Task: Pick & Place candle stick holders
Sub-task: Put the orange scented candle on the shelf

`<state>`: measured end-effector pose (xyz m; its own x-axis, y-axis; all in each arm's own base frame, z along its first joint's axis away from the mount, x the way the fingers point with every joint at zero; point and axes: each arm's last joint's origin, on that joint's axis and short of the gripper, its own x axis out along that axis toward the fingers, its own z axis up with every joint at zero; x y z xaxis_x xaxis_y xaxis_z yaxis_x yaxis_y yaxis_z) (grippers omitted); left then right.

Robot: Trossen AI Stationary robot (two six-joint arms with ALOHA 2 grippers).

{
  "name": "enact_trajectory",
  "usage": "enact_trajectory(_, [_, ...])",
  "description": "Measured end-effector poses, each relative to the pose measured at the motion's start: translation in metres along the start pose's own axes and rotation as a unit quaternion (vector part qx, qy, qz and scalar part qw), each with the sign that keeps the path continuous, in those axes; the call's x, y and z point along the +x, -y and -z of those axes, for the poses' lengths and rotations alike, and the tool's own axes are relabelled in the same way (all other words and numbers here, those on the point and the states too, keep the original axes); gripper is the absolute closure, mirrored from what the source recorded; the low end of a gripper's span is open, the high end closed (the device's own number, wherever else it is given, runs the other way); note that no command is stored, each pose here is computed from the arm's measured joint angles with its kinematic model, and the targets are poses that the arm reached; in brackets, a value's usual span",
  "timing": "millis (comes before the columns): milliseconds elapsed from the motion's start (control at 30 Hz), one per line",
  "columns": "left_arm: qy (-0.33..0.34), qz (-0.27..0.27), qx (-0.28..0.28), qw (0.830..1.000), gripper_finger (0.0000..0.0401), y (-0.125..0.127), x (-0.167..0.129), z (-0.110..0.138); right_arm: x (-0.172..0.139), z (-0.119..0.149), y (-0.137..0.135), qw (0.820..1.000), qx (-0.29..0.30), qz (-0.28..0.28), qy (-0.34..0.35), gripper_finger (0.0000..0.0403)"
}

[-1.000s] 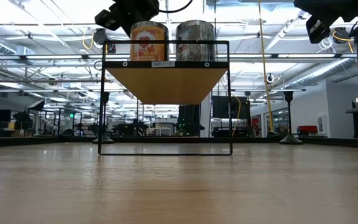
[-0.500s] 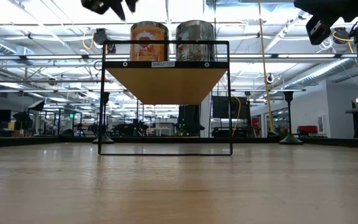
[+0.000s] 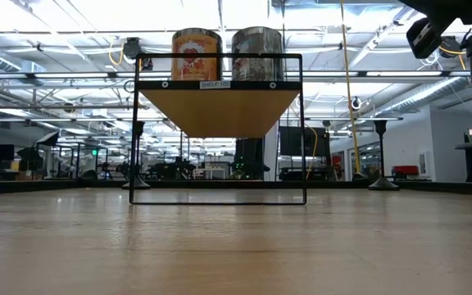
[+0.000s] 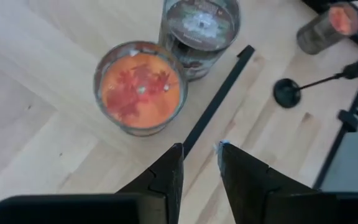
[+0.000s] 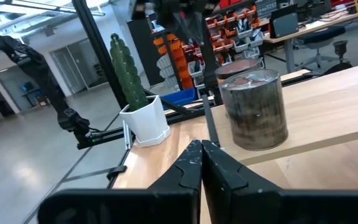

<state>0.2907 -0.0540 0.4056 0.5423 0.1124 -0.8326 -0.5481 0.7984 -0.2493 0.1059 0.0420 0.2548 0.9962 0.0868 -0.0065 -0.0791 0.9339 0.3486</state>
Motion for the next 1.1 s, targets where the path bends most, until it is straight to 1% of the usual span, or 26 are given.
enact_trajectory(200, [0.022, 0.003, -0.022, 1.0, 0.0308, -0.001, 0.005, 0.025, -0.001, 0.002, -0.004, 1.0, -0.012, -0.02, -0.009, 0.0403])
enact_trajectory(333, [0.04, 0.029, -0.023, 0.999, 0.0308, -0.003, 0.018, 0.038, -0.002, 0.003, -0.007, 0.999, -0.03, -0.034, -0.012, 0.0403])
enact_trajectory(433, [0.065, 0.062, -0.03, 0.996, 0.0308, -0.01, 0.019, 0.046, -0.003, 0.003, -0.009, 0.997, -0.059, -0.043, -0.012, 0.0403])
enact_trajectory(567, [0.072, 0.068, -0.039, 0.994, 0.0309, -0.026, 0.026, 0.062, -0.003, 0.004, -0.012, 0.996, -0.071, -0.053, -0.013, 0.0403])
enact_trajectory(667, [0.088, 0.062, -0.043, 0.993, 0.0309, -0.043, 0.026, 0.076, -0.002, 0.002, -0.015, 0.996, -0.072, -0.058, -0.017, 0.0403])
enact_trajectory(833, [0.118, 0.088, -0.038, 0.988, 0.0309, -0.061, 0.032, 0.099, 0.002, -0.009, -0.022, 0.995, -0.076, -0.059, -0.026, 0.0403])
enact_trajectory(967, [0.145, 0.123, -0.031, 0.981, 0.0309, -0.073, 0.041, 0.116, 0.006, -0.023, -0.03, 0.993, -0.088, -0.049, -0.055, 0.0403])
enact_trajectory(1100, [0.157, 0.136, -0.025, 0.978, 0.0309, -0.086, 0.054, 0.131, 0.012, -0.037, -0.039, 0.99, -0.069, -0.024, -0.119, 0.0403])
